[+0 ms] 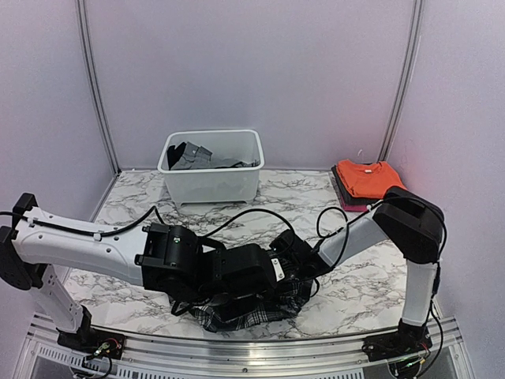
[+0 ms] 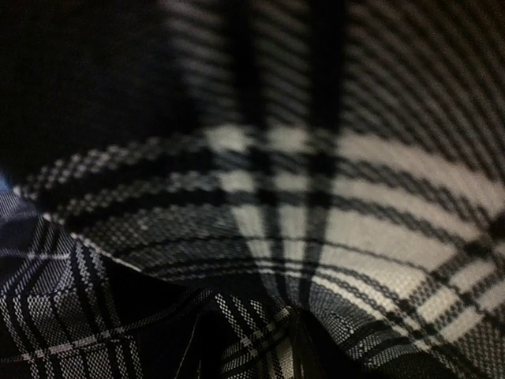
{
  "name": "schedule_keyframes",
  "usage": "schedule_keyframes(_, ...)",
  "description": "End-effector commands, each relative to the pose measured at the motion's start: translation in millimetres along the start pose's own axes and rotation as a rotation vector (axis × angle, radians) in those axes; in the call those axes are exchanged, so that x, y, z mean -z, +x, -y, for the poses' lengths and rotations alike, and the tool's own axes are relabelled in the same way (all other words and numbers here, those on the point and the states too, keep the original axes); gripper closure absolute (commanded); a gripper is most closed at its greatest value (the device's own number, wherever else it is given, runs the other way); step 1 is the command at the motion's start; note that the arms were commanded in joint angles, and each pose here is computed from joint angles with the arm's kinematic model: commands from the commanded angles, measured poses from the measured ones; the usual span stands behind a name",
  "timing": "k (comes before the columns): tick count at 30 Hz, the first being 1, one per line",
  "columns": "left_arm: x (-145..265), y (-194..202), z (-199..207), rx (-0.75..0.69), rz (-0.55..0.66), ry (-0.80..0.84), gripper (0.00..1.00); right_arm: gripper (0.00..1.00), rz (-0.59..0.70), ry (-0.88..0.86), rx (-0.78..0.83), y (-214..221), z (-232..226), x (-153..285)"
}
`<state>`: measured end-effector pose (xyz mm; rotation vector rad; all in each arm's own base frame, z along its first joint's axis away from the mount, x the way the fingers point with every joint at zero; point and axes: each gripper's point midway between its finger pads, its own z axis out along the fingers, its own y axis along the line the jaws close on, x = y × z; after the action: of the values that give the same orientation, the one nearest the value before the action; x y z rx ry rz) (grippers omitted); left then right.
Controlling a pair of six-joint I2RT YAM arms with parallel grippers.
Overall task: Fold and stack the mixed laundry pile
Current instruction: Pick up the rectangle-folded skirt from the center of the board, then fold the rectangle-folded shorts at the center of the board.
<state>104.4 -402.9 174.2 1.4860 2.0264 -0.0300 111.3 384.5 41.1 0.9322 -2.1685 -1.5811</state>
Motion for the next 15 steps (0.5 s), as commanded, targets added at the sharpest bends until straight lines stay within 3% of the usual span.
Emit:
schedule_keyframes(1, 26.3, -13.6, -17.9, -0.012, 0.057, 0.042, 1.00, 0.63, -0.081, 0.067, -0.014, 37.2, 0.8, -5.6)
schedule_keyframes(5, 25.3, -9.1, -4.1, -0.033, 0.041, 0.120, 1.00, 0.57, -0.056, 0.138, 0.080, 11.7, -20.1, 12.5)
schedule_keyframes(11, 30.8, -7.9, 22.7, -0.100, 0.041, 0.252, 1.00, 0.50, 0.103, 0.188, 0.177, -74.9, -47.2, 72.4)
schedule_keyframes(15, 31.0, -4.0, 27.3, -0.129, 0.034, 0.268, 1.00, 0.48, 0.173, 0.238, 0.159, -110.4, -31.0, 105.1)
